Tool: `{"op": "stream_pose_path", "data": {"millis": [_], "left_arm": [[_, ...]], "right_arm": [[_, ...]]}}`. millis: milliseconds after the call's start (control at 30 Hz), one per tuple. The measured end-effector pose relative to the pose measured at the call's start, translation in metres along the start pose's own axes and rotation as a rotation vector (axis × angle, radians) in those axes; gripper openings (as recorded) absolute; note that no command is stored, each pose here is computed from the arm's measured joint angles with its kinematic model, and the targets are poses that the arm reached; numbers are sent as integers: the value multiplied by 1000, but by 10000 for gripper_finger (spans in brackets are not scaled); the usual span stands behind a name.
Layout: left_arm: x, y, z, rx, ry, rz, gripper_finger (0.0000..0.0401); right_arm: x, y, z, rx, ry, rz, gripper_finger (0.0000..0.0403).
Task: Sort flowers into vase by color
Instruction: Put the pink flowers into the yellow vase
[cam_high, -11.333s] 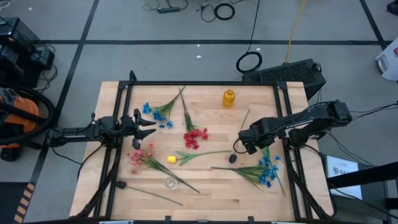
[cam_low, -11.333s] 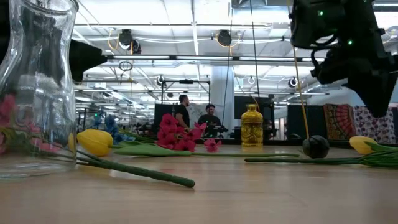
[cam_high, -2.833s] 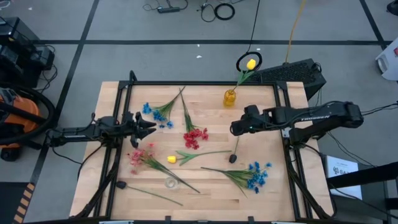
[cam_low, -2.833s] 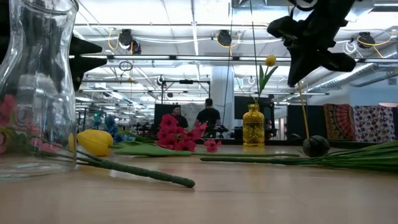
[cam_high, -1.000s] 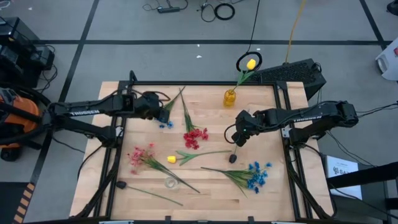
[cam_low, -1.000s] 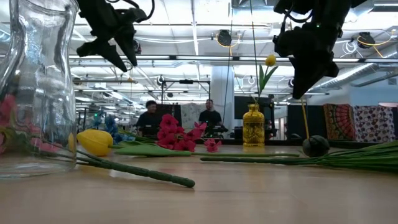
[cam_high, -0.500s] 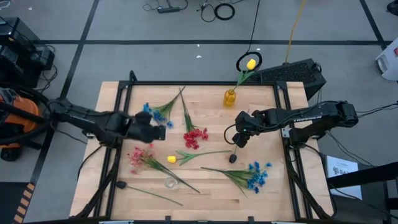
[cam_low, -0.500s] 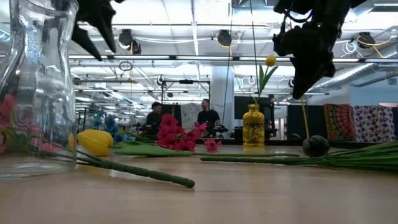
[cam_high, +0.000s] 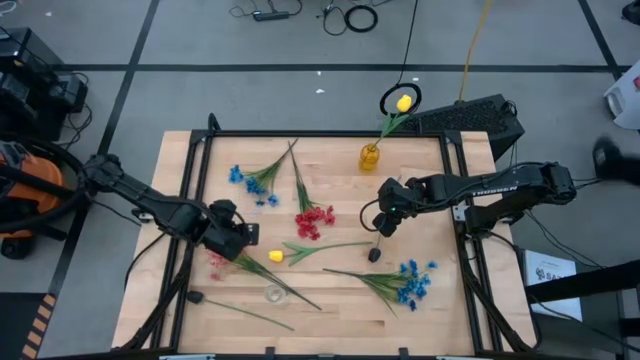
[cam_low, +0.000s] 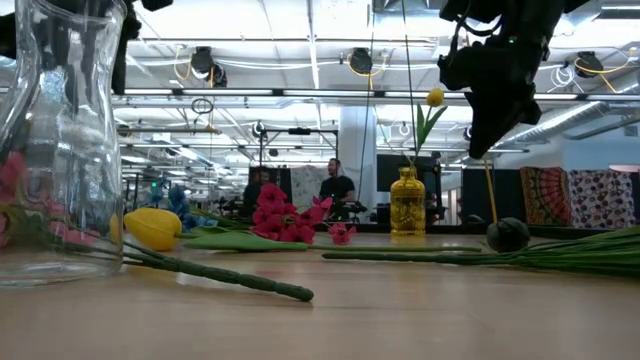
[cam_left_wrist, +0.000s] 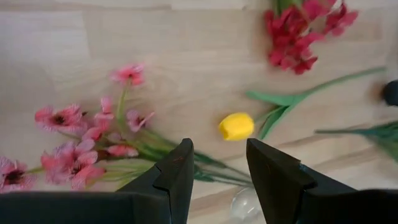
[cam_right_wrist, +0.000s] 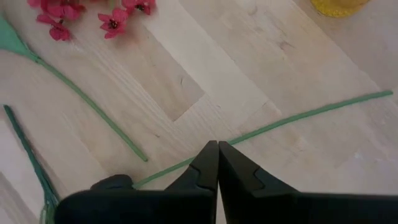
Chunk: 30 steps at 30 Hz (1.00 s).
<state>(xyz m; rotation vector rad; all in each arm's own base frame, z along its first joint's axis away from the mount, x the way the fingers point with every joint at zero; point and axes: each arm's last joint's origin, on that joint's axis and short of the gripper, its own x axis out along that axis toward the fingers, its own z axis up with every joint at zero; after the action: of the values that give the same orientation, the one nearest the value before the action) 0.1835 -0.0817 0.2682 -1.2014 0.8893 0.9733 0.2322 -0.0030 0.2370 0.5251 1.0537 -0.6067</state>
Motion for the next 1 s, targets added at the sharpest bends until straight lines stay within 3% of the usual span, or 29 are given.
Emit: {"op": "stream_pose_path", "data": {"millis": [333, 433, 900, 1000], "left_arm": [[7, -1, -7, -7, 118, 81, 155], [10, -2, -10, -76, 150, 116, 155], [34, -9, -22, -117, 169, 239, 155], [40, -10, -25, -193, 172, 280, 155]], "right_arm": [[0, 3, 3, 64, -25, 30, 2], [0, 5, 5, 97, -45, 52, 2], [-1, 8, 9, 74, -87, 86, 2], [-1, 8, 9, 78, -87, 86, 2]]}}
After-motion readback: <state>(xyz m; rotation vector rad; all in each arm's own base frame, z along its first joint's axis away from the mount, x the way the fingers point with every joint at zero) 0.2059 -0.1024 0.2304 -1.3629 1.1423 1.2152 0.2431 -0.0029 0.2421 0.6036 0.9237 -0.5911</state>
